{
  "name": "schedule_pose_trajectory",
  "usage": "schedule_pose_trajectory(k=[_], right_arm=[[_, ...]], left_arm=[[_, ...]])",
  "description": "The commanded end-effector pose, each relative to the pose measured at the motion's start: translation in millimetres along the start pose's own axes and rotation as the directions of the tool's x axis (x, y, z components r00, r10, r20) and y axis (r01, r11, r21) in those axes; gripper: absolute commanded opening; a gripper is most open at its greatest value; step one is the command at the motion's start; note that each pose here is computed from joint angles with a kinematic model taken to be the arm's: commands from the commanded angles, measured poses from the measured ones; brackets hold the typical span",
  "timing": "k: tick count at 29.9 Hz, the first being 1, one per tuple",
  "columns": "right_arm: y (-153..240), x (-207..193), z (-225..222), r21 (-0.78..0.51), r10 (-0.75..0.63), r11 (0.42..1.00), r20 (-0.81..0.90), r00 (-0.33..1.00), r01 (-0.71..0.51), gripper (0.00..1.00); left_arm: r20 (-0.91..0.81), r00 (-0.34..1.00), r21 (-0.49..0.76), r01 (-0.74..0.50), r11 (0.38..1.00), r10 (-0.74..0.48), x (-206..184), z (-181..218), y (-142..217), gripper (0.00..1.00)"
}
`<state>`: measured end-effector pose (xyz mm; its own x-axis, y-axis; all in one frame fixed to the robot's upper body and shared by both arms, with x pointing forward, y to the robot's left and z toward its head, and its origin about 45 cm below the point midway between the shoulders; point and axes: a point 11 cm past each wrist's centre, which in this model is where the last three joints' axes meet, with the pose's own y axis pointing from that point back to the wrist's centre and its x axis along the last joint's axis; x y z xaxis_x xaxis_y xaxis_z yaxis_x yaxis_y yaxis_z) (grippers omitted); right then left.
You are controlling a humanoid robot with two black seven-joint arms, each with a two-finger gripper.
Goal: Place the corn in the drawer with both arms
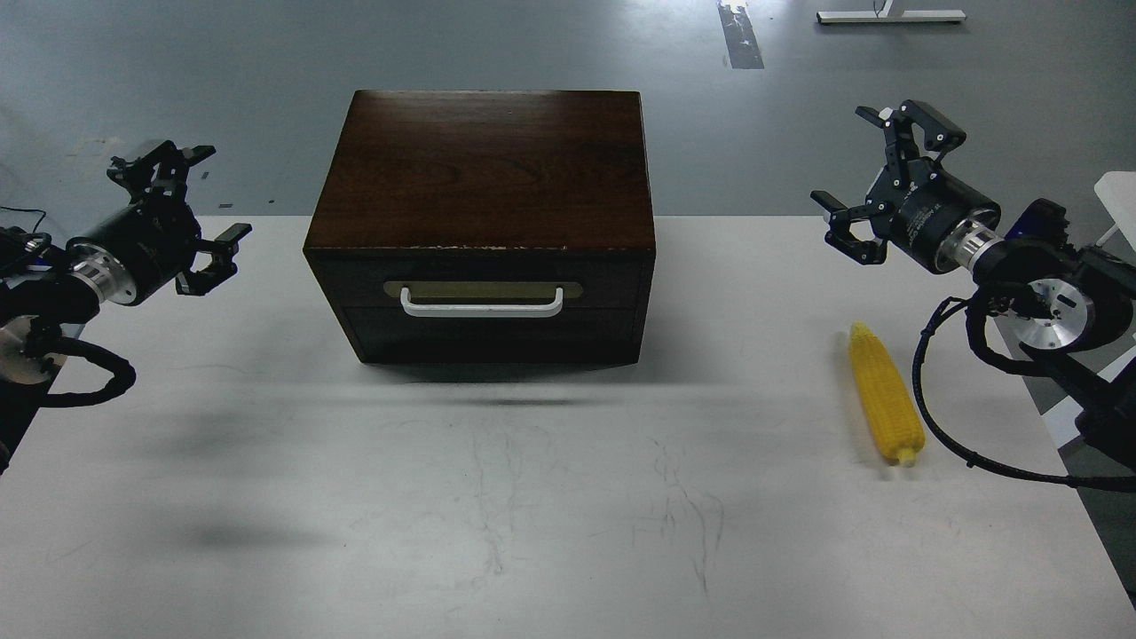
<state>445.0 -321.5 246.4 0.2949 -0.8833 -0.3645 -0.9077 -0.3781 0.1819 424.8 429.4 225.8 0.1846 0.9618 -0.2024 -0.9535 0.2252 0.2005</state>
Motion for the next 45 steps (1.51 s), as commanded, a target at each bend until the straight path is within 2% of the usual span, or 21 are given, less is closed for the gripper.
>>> schedule_pose_trajectory(k=[1,7,9,11,12,14,17,20,22,26,28,30,32,35,39,41,45], right_arm=[[0,0,0,0.001,0.001,1.0,0.0,1.0,-0.001,1.0],[1,2,1,0.0,0.005,1.0,0.001,1.0,-0.005,1.0],[3,4,0,0.0,0.011,1.0,-0.002,1.0,-0.011,1.0],[4,7,0,-0.001,0.018,1.0,-0.004,1.0,-0.018,1.0],[4,7,0,-0.001,0.018,1.0,-0.004,1.0,-0.018,1.0],[6,10,1,-0.004,0.027,1.0,-0.004,1.0,-0.027,1.0],[6,11,1,-0.004,0.041,0.999,-0.006,0.999,-0.041,1.0],[6,12,1,-0.004,0.049,0.999,-0.005,0.999,-0.049,1.0],[8,15,-1,-0.002,0.056,0.998,-0.01,0.998,-0.056,1.0],[11,18,-2,-0.001,0.063,0.998,-0.014,0.998,-0.063,1.0],[12,21,-4,-0.001,0.071,0.998,-0.021,0.997,-0.071,1.0],[13,22,-4,-0.001,0.075,0.997,-0.022,0.997,-0.075,1.0],[14,24,-4,-0.002,0.083,0.997,-0.023,0.996,-0.083,1.0],[14,26,-3,-0.004,0.097,0.995,-0.025,0.995,-0.097,1.0],[14,26,-5,-0.001,0.102,0.995,-0.027,0.994,-0.102,1.0],[16,28,-6,-0.001,0.109,0.994,-0.028,0.994,-0.109,1.0],[18,31,-5,-0.005,0.115,0.993,-0.033,0.993,-0.115,1.0]], left_arm=[[0.031,0.999,-0.072,-0.009,0.997,0.011,2,12,1,0.99],[0.133,0.987,-0.188,-0.064,0.98,0.09,22,64,10,0.99],[0.267,0.955,-0.212,-0.068,0.975,0.125,29,81,16,0.99],[0.516,0.832,-0.257,-0.075,0.964,0.202,33,106,23,0.99],[0.517,0.831,-0.257,-0.075,0.963,0.203,33,106,23,0.99],[0.68,0.695,-0.321,-0.005,0.947,0.234,10,130,28,0.99],[0.773,0.595,-0.335,0.087,0.938,0.221,-16,152,42,0.99],[0.838,0.52,-0.323,0.229,0.918,0.165,-59,168,48,0.99],[0.918,0.373,-0.285,0.381,0.88,0.136,-106,178,55,0.99],[0.98,0.098,-0.197,0.518,0.832,0.172,-147,166,58,0.99],[0.971,-0.12,-0.095,0.597,0.796,0.206,-172,147,57,0.98],[0.951,-0.216,-0.028,0.648,0.761,0.22,-193,133,58,0.98],[0.941,-0.254,0.007,0.676,0.737,0.224,-205,124,61,0.98],[0.915,-0.335,0.103,0.735,0.67,0.226,-233,100,72,0.98],[0.77,-0.565,0.29,0.723,0.627,0.296,-246,66,69,0.96],[0.725,-0.613,0.343,0.716,0.608,0.314,-251,55,67,0.96],[0.728,-0.604,0.374,0.746,0.551,0.324,-274,41,64,0.96]])
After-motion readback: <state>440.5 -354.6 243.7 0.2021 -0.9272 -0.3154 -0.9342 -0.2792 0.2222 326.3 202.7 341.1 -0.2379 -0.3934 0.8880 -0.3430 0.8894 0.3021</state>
